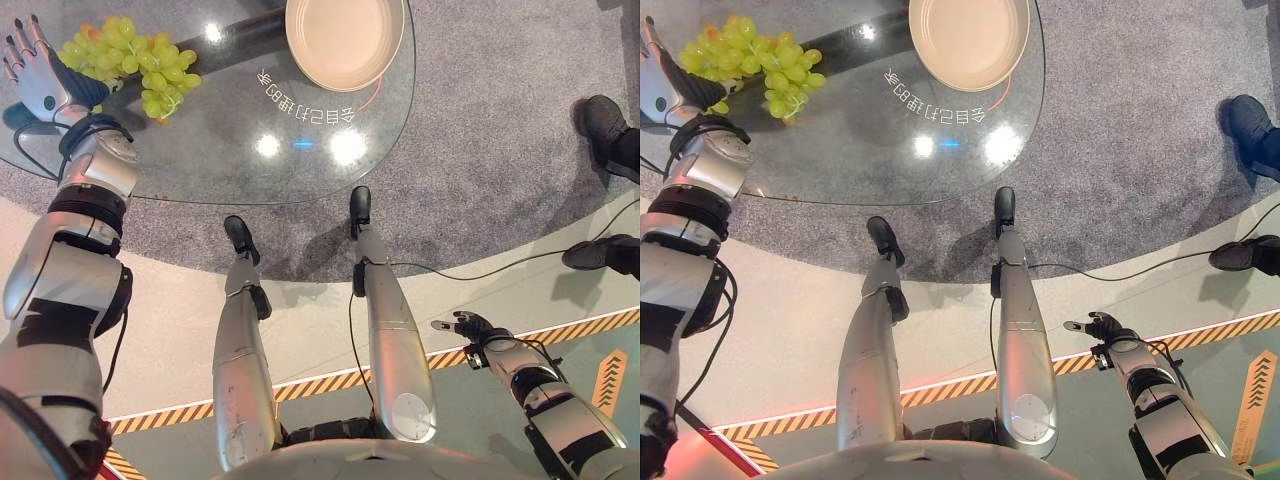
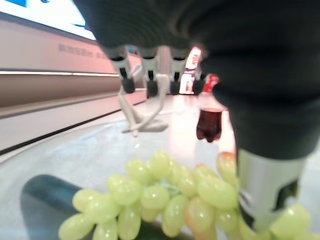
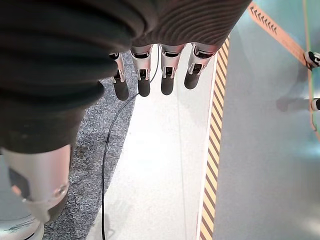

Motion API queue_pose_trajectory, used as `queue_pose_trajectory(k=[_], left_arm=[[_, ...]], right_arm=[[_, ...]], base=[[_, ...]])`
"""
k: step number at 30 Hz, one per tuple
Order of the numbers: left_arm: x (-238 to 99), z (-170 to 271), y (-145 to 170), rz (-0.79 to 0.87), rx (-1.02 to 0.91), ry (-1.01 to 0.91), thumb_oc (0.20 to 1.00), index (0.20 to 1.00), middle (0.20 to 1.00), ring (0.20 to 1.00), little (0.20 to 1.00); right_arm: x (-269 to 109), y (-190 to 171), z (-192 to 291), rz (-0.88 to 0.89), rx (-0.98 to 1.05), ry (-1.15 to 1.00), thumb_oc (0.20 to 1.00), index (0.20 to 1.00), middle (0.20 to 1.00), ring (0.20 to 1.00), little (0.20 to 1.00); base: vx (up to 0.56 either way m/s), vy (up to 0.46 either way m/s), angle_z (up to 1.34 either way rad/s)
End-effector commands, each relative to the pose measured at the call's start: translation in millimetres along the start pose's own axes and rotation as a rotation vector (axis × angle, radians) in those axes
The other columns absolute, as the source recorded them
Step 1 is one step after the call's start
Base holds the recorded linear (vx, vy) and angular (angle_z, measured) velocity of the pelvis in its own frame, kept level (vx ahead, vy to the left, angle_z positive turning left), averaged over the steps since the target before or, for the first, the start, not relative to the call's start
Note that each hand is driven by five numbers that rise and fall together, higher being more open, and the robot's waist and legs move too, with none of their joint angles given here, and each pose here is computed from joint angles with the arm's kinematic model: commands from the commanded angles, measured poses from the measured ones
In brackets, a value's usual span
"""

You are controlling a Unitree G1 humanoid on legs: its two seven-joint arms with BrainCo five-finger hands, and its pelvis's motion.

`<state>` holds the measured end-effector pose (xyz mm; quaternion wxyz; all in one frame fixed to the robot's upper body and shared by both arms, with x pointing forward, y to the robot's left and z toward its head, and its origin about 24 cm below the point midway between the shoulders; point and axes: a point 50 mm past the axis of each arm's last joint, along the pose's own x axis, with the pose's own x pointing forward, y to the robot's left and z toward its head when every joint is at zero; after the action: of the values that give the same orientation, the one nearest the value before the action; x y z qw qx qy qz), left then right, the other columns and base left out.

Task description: Pick up fruits into the plate

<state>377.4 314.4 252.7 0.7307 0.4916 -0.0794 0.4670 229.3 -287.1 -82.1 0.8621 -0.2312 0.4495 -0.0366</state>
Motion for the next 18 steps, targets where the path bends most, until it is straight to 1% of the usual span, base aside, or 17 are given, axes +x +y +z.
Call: queue_pose_trajectory(k=[1,2,3,5,7,8,10,12,15,18], left_arm=[[26,-26,31,0.035,0.178,0.034,1.0,1.0,1.0,1.0,1.0],[26,-26,31,0.024,0.184,0.033,1.0,1.0,1.0,1.0,1.0],[26,-26,29,-0.032,0.205,0.028,1.0,1.0,1.0,1.0,1.0],[26,-28,26,-0.092,0.269,0.024,1.0,1.0,1.0,1.0,1.0],[28,-26,27,-0.103,0.273,0.013,1.0,1.0,1.0,1.0,1.0],[28,-28,23,-0.183,0.349,-0.019,1.0,1.0,1.0,1.0,1.0],[27,-29,19,-0.272,0.387,-0.038,1.0,1.0,1.0,1.0,1.0],[22,-31,9,-0.418,0.46,-0.063,1.0,1.0,1.0,1.0,1.0],[15,-35,1,-0.519,0.538,-0.093,1.0,1.0,1.0,1.0,1.0],[15,-34,0,-0.553,0.593,-0.123,1.0,1.0,1.0,1.0,1.0]], right_arm=[[-8,-6,-48,-0.012,-0.032,0.135,1.0,1.0,1.0,1.0,1.0],[-8,-6,-48,-0.014,-0.031,0.134,1.0,1.0,1.0,1.0,1.0],[-7,-8,-46,-0.024,-0.028,0.131,1.0,1.0,1.0,1.0,1.0],[-8,-10,-49,-0.03,-0.028,0.141,1.0,1.0,1.0,1.0,1.0],[-8,-12,-45,-0.036,-0.025,0.133,1.0,1.0,1.0,1.0,1.0],[-10,-18,-50,-0.048,-0.028,0.144,1.0,1.0,1.0,1.0,1.0],[-10,-21,-53,-0.056,-0.027,0.143,1.0,1.0,1.0,1.0,1.0],[-11,-25,-52,-0.069,-0.024,0.133,1.0,1.0,1.0,1.0,1.0],[-12,-30,-48,-0.086,-0.022,0.12,1.0,1.0,1.0,1.0,1.0],[-12,-33,-48,-0.098,-0.013,0.107,1.0,1.0,1.0,1.0,1.0]], base=[[0.0,0.0,0.0],[0.03,0.032,-0.02],[0.03,0.03,-0.03],[0.1,0.041,-0.03],[0.01,0.028,-0.01],[0.04,0.075,-0.03],[0.07,0.078,-0.05],[0.02,0.059,-0.04],[0.02,0.053,-0.03],[0.01,0.03,-0.03]])
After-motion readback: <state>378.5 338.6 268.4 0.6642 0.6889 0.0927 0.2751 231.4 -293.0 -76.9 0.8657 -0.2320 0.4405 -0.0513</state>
